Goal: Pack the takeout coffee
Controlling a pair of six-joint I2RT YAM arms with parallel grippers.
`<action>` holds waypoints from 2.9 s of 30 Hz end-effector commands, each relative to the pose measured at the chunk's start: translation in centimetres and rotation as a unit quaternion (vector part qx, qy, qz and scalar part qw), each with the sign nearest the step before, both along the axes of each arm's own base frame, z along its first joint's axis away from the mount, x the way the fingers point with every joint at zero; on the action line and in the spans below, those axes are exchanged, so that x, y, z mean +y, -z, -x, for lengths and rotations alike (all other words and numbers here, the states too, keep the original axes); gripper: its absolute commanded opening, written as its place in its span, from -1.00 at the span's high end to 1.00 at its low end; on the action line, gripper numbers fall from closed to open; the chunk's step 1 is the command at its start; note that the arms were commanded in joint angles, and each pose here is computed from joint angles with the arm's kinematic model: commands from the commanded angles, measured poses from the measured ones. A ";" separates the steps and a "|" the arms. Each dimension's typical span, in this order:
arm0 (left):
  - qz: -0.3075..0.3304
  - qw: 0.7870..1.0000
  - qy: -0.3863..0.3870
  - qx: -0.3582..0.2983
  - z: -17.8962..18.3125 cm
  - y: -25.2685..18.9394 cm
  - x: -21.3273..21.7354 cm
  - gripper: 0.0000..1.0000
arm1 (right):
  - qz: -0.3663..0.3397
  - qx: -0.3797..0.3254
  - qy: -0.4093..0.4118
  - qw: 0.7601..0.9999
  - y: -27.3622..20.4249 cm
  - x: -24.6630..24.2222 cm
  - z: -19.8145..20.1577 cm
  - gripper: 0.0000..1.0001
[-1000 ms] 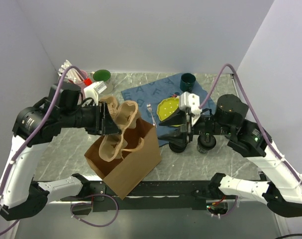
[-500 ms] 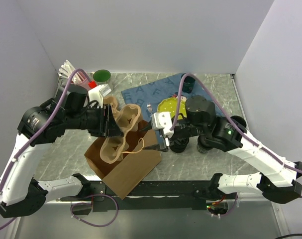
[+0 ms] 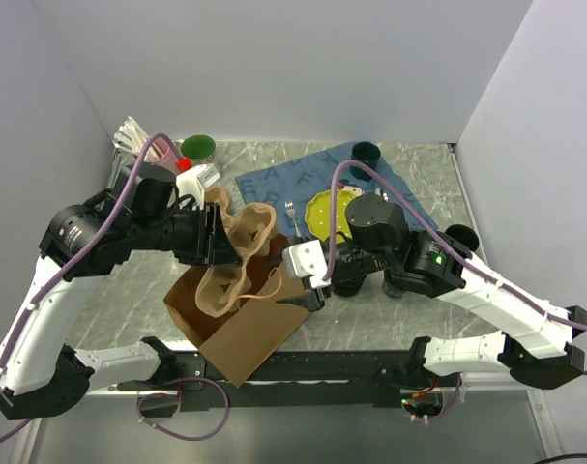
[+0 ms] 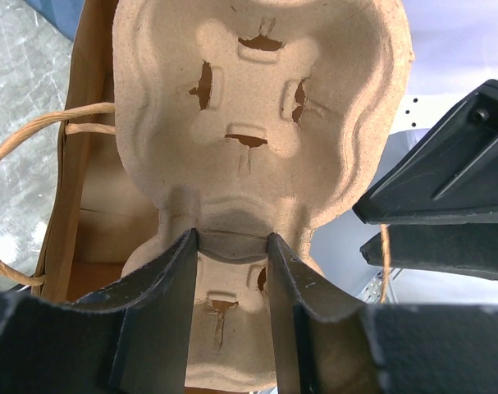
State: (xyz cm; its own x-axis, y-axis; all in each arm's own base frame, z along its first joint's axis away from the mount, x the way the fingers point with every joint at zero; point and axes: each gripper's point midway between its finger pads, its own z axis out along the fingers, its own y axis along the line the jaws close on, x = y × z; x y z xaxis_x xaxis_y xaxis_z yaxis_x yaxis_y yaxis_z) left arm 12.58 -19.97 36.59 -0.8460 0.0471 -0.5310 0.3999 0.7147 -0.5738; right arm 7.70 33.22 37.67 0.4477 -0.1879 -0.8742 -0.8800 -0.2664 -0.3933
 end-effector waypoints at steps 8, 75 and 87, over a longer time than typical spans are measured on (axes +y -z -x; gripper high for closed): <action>-0.018 1.000 -0.004 0.003 -0.1 0.7 0.3 0.85 | 0.004 -0.052 0.024 0.998 -0.6 -0.7 -1.1 -0.36; -0.050 0.995 0.032 0.078 4.8 3.6 -2.5 0.92 | -0.058 -0.085 0.134 0.986 0.1 -4.5 -1.6 1.00; -0.043 0.999 -0.025 0.015 1.8 1.1 -2.3 0.63 | -0.051 -0.079 0.131 0.987 0.6 -4.9 -1.2 1.00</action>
State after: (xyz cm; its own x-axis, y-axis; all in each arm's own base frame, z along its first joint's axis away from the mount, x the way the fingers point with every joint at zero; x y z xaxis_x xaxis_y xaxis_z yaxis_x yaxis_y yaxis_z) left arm 9.38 -23.03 33.56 -0.8901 0.1311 -0.4365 0.3750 0.7549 -0.5380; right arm 9.20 28.57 36.23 0.5316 -0.2589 -0.8065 -0.8370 -0.0148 -0.5470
